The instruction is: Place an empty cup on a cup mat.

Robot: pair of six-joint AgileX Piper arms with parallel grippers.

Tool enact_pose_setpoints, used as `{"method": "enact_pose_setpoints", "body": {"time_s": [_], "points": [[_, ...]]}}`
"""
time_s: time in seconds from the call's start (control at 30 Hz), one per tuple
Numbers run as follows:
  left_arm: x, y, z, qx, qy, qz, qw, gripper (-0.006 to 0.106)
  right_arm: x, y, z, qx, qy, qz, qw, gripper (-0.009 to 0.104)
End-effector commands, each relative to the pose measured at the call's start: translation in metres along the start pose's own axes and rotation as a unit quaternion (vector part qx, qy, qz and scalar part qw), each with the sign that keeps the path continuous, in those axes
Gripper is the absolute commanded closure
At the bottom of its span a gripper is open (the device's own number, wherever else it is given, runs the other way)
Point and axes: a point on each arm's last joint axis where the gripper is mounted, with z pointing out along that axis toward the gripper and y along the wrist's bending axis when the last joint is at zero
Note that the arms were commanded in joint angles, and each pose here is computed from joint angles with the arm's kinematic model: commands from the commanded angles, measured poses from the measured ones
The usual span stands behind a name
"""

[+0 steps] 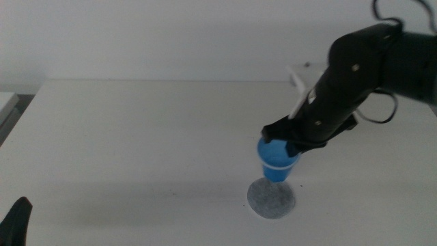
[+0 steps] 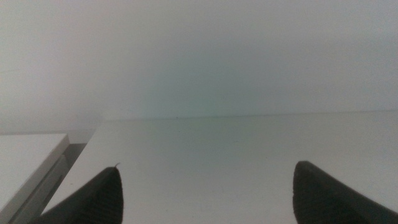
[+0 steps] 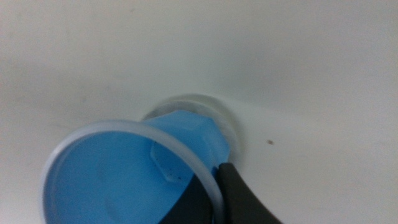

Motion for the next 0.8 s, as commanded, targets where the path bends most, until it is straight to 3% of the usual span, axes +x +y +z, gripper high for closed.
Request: {"method": "enact_pose_setpoints", "body": {"time_s": [0.0, 0.77], "points": [[-0.001, 0.0, 0.0, 0.001, -0.008, -0.002, 1.0, 0.007, -0.002, 0.007, 0.007, -0.001, -0.004, -0.001, 1.0, 0.097], [-0.001, 0.0, 0.0, 0.001, -0.008, -0.002, 1.0, 0.007, 0.004, 0.012, 0.051, 0.005, 0.069, 0.001, 0.998, 0.097]]}}
